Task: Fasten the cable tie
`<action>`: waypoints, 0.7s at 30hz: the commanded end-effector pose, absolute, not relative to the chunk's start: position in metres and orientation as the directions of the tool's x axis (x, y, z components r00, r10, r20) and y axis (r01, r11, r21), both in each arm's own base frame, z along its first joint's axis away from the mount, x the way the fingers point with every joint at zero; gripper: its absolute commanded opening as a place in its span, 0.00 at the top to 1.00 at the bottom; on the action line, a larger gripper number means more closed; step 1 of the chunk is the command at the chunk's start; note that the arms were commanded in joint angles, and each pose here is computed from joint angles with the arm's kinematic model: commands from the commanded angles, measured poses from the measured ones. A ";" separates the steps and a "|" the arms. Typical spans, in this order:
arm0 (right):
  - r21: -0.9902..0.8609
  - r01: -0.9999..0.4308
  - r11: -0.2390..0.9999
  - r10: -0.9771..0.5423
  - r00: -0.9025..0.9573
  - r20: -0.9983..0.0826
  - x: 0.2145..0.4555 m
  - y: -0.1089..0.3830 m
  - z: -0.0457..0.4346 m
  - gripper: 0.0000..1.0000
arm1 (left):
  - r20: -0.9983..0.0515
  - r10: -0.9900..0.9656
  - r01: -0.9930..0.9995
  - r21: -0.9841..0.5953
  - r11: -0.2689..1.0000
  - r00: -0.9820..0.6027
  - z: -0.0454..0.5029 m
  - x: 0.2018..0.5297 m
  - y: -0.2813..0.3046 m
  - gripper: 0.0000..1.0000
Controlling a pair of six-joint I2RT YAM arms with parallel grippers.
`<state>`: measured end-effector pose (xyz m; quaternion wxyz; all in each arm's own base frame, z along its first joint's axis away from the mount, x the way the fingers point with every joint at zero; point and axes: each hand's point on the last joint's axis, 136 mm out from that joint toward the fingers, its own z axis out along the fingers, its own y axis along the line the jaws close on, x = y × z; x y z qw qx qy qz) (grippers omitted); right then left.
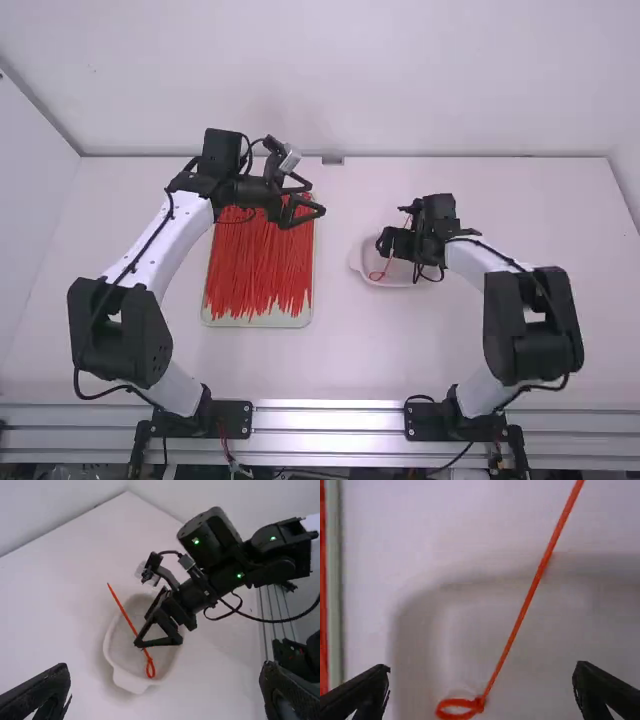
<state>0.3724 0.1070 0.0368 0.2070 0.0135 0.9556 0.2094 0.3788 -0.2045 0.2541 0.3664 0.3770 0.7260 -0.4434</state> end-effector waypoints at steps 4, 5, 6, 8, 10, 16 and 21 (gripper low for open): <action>0.425 -0.082 0.902 0.155 -0.855 -0.495 0.370 0.097 0.107 0.02 | -0.842 0.175 0.838 -0.439 0.324 -0.509 0.263 0.378 -0.205 0.01; 0.425 -0.082 0.902 0.157 -0.854 -0.496 0.367 0.097 0.111 0.02 | -0.838 0.171 0.832 -0.448 0.327 -0.518 0.263 0.378 -0.205 0.01; 0.422 -0.083 0.903 0.156 -0.851 -0.501 0.362 0.096 0.118 0.02 | -0.833 0.166 0.826 -0.457 0.329 -0.527 0.265 0.377 -0.205 0.01; 0.414 -0.081 0.907 0.158 -0.845 -0.511 0.351 0.093 0.133 0.02 | -0.818 0.142 0.802 -0.486 0.346 -0.557 0.270 0.378 -0.200 0.01; 0.400 -0.068 0.914 0.163 -0.842 -0.515 0.342 0.088 0.141 0.02 | -0.812 0.127 0.790 -0.499 0.355 -0.570 0.274 0.377 -0.197 0.01; 0.362 -0.067 0.930 0.143 -0.840 -0.523 0.320 0.089 0.156 0.02 | -0.827 0.115 0.798 -0.480 0.365 -0.550 0.287 0.373 -0.189 0.01; 0.347 -0.083 0.934 0.120 -0.843 -0.524 0.311 0.094 0.159 0.02 | -0.830 0.118 0.802 -0.475 0.364 -0.545 0.288 0.372 -0.191 0.01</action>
